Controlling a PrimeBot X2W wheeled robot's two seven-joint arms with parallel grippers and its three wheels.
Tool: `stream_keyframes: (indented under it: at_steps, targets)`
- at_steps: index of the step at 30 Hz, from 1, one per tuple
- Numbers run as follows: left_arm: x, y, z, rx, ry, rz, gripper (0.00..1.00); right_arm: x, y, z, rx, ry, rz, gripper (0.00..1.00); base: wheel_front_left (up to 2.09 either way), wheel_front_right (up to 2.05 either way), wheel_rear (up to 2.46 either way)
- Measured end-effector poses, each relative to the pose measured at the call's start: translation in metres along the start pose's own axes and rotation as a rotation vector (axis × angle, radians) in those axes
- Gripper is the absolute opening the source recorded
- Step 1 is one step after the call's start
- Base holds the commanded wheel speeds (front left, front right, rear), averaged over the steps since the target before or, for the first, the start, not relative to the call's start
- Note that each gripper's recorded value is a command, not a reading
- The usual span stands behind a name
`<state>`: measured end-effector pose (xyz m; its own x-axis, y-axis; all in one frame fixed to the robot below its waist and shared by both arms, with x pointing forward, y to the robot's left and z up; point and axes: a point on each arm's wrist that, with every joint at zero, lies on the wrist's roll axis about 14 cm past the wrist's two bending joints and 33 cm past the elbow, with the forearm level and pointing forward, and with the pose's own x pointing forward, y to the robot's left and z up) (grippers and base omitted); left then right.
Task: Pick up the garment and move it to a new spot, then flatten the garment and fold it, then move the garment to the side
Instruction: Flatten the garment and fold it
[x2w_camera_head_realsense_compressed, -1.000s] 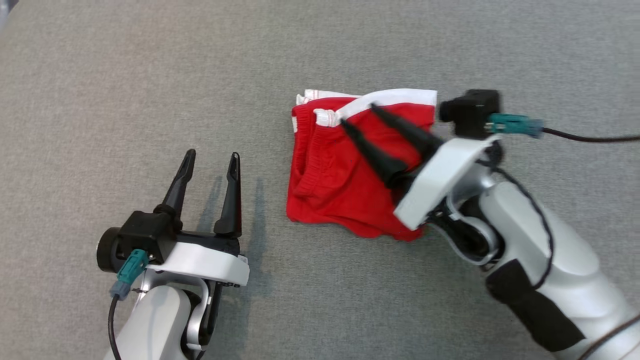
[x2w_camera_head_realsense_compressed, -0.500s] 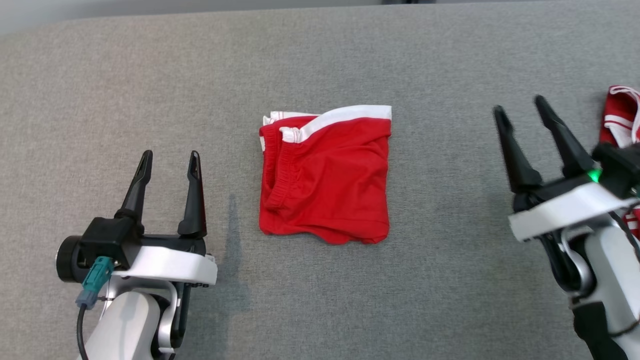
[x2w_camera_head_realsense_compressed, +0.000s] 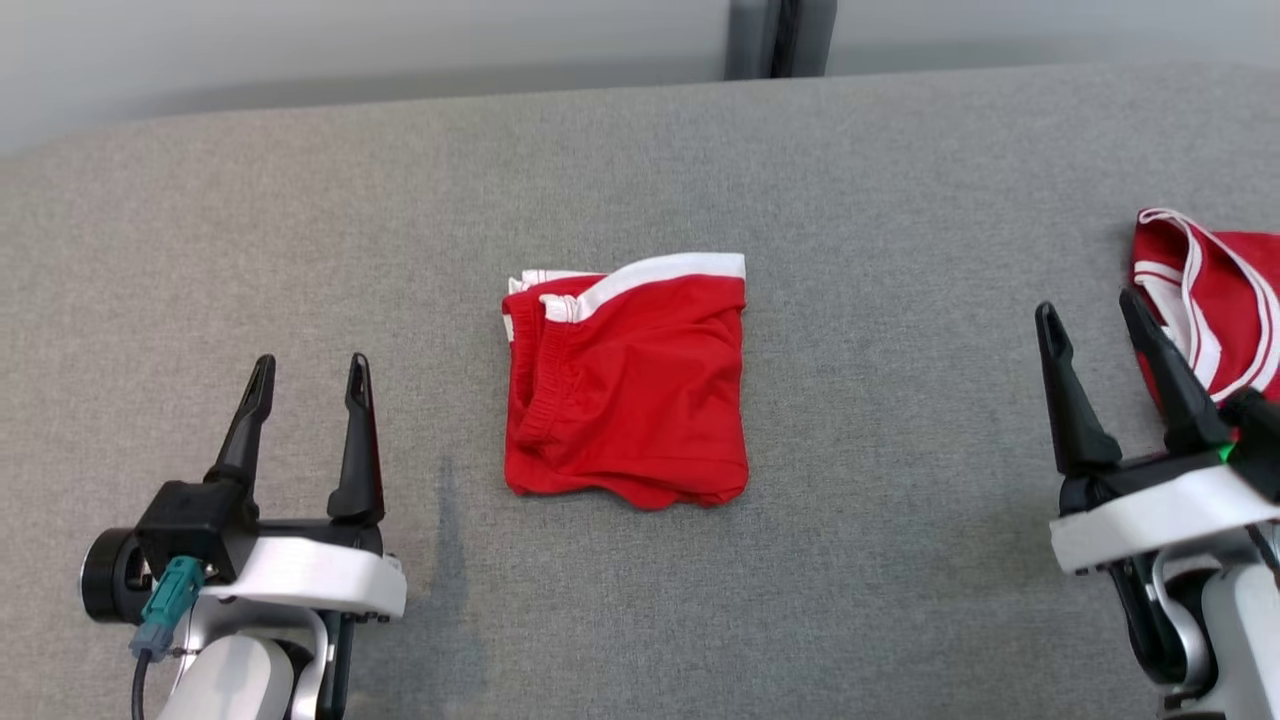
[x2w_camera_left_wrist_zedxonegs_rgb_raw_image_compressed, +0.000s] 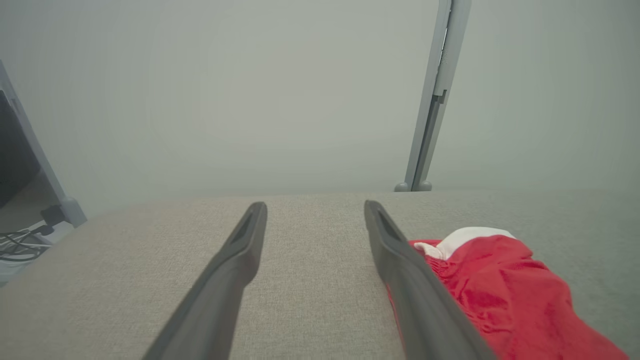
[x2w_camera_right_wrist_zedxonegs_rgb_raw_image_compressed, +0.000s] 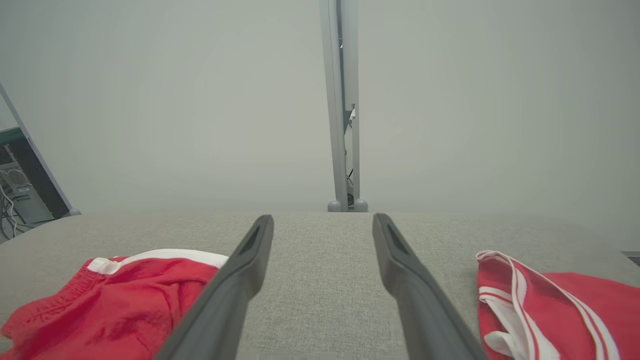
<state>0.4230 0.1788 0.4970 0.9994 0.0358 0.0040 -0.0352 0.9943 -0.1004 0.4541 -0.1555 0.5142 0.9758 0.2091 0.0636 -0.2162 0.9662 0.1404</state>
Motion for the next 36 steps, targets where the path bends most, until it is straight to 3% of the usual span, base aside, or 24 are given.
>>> stream_keyframes:
  at_steps: [23, 36]
  targets:
    - [-0.066, 0.017, 0.027, 0.017, -0.028, 0.003, 1.00, -0.087, 0.007, 0.026, -0.015, -0.001, -0.074, 1.00, 0.00, 0.00, 0.00]
    - [-0.073, 0.014, 0.031, 0.026, -0.022, -0.014, 1.00, -0.100, 0.008, 0.032, -0.018, -0.004, -0.093, 1.00, 0.00, 0.00, 0.00]
